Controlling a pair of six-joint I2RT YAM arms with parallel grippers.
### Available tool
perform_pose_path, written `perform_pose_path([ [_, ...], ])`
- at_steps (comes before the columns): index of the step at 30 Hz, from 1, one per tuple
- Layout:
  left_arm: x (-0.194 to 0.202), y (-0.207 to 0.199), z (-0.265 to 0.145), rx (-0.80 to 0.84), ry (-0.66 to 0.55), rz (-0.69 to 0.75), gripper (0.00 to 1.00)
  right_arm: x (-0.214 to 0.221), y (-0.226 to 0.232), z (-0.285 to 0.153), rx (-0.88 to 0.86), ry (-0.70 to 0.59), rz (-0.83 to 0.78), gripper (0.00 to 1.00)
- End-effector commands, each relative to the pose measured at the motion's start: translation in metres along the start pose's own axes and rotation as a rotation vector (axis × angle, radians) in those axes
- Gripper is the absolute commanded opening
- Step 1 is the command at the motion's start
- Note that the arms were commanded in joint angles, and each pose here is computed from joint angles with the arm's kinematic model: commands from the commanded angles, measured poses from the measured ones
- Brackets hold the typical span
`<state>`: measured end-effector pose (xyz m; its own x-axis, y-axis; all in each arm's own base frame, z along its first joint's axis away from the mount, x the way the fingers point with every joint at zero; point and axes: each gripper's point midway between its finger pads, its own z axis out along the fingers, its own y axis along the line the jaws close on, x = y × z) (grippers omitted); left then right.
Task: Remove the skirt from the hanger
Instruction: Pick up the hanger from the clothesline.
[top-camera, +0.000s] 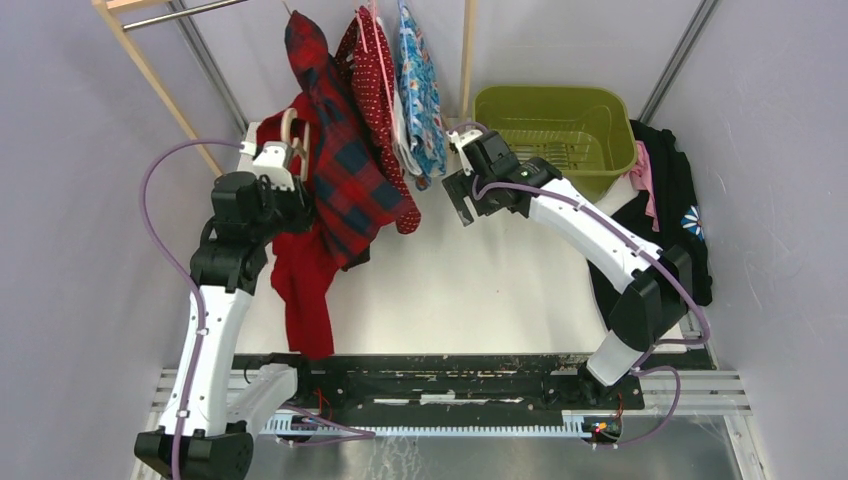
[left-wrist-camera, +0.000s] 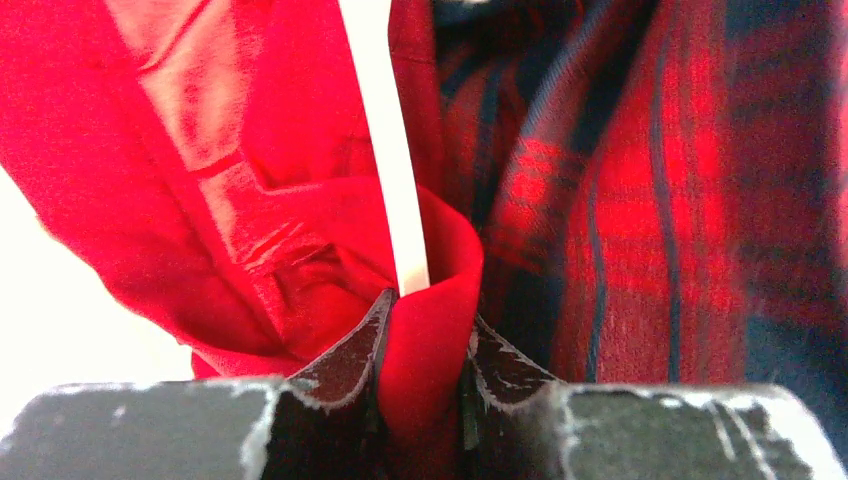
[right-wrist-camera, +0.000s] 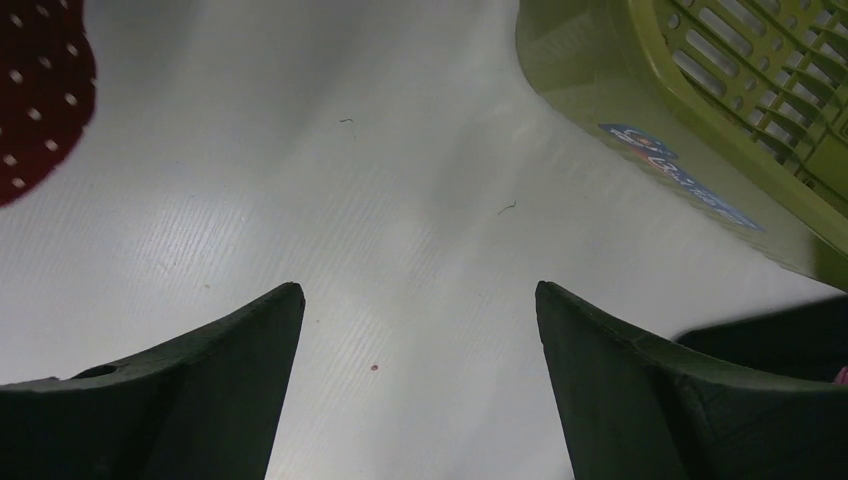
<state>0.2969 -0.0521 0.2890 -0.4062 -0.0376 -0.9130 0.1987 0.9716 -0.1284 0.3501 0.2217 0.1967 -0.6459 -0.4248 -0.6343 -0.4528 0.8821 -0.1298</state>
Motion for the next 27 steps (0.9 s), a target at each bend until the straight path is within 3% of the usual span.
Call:
perform_pose_path([
  [1,0.001,-0.079,-0.038,0.407,0.053,0.122,0.03,-0.018,0.0,-0.005,0.012,-0.038,0.012,0.92],
  [6,0.028,-0.11,-0.066,0.576,0.18,0.11,0.03,-0.019,-0.006,-0.008,0.043,-0.043,0.01,0.92],
  [14,0.039,-0.13,-0.094,0.678,0.211,0.099,0.03,-0.027,-0.023,-0.022,0.116,-0.079,-0.005,0.92],
  [21,0.0,-0.164,-0.133,0.863,0.11,0.118,0.03,-0.048,-0.074,-0.071,0.366,-0.236,0.088,0.92],
  [27,-0.069,-0.192,-0.173,1.03,-0.109,0.176,0.03,-0.071,-0.093,-0.138,0.387,-0.491,0.2,0.87],
])
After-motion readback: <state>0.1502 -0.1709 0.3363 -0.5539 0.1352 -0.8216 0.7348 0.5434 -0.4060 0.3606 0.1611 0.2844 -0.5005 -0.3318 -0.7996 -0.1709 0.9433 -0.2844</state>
